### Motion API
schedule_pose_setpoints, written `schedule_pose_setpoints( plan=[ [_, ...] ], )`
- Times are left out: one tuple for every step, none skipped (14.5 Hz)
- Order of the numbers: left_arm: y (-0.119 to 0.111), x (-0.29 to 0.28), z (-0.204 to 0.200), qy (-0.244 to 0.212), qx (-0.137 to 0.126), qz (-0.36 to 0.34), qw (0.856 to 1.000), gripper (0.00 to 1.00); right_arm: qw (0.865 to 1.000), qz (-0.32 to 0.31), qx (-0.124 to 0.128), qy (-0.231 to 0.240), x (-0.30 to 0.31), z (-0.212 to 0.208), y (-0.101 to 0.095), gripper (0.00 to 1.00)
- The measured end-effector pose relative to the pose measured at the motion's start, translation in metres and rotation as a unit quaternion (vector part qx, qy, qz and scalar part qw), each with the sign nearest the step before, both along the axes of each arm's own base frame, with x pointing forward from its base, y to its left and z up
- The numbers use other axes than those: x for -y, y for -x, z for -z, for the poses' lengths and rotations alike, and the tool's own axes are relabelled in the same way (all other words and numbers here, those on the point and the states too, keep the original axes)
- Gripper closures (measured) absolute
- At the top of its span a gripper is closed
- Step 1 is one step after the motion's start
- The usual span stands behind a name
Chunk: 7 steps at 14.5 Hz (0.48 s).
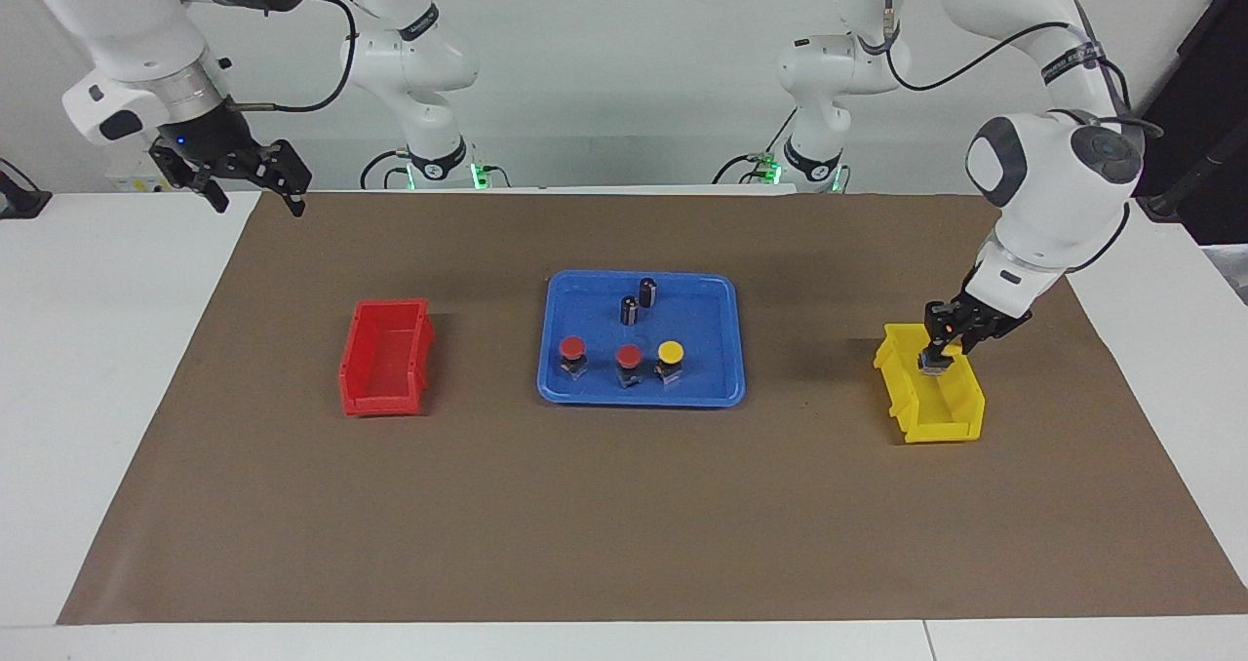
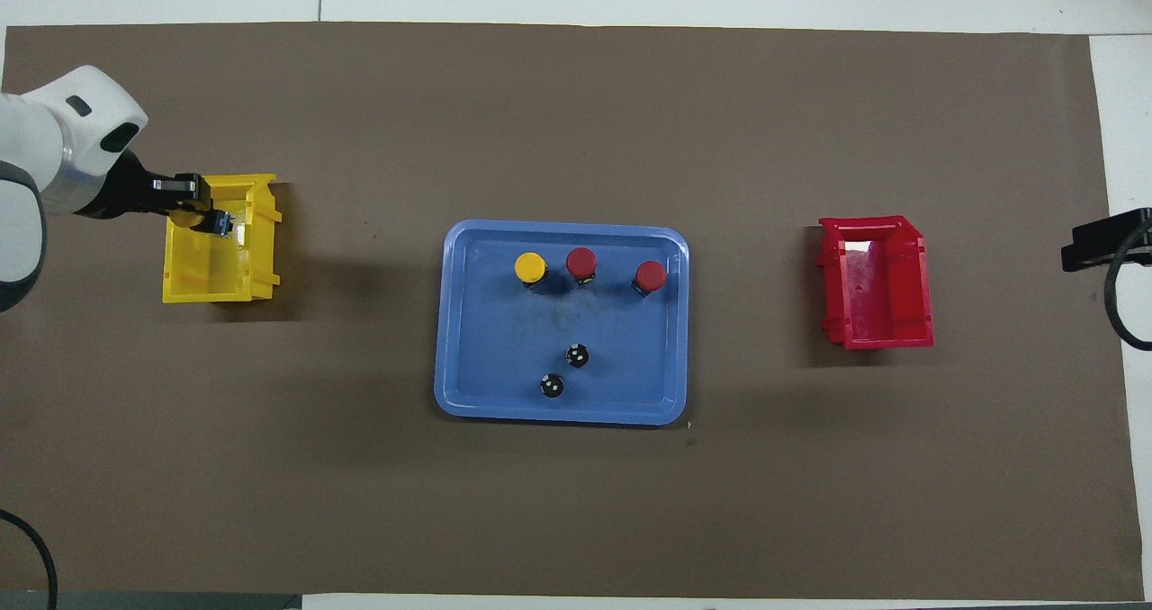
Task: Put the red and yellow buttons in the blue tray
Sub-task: 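Carry the second yellow button into the tray with the left gripper and release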
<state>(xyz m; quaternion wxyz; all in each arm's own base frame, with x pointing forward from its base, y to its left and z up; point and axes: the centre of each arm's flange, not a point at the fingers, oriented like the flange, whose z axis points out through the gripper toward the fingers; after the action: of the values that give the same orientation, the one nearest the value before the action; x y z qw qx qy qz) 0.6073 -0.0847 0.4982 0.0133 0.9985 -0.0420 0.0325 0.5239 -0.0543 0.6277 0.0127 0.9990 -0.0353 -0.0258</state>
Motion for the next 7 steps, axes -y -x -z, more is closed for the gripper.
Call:
schedule_pose_setpoints(
  plan=[
    [-0.002,0.038,-0.014,0.005,0.009,-0.009,1.000,0.59,1.000,0.000,0.000,0.000,0.000,0.000,0.000,0.00],
    [0.000,0.081,-0.019,0.011,0.016,-0.021,1.000,0.59,1.000,0.000,0.001,0.000,0.000,-0.001,0.000,0.00],
    [0.008,0.125,-0.013,0.016,0.016,-0.029,0.999,0.59,1.000,0.000,0.001,0.000,0.000,-0.001,0.001,0.00],
    [0.019,0.166,-0.001,0.018,0.012,-0.029,0.999,0.59,1.000,0.001,0.001,0.000,0.001,-0.001,0.001,0.00],
    [0.031,0.199,0.015,0.018,0.006,-0.024,1.000,0.59,1.000,0.002,0.001,0.000,0.002,-0.001,0.001,0.00],
    [0.040,0.220,0.032,0.017,0.002,-0.017,1.000,0.59,1.000,0.003,0.001,0.000,0.003,-0.001,0.001,0.00],
    [0.047,0.232,0.047,0.015,-0.002,-0.012,1.000,0.59,1.000,0.004,0.001,0.000,0.004,-0.001,0.001,0.00]
  ],
)
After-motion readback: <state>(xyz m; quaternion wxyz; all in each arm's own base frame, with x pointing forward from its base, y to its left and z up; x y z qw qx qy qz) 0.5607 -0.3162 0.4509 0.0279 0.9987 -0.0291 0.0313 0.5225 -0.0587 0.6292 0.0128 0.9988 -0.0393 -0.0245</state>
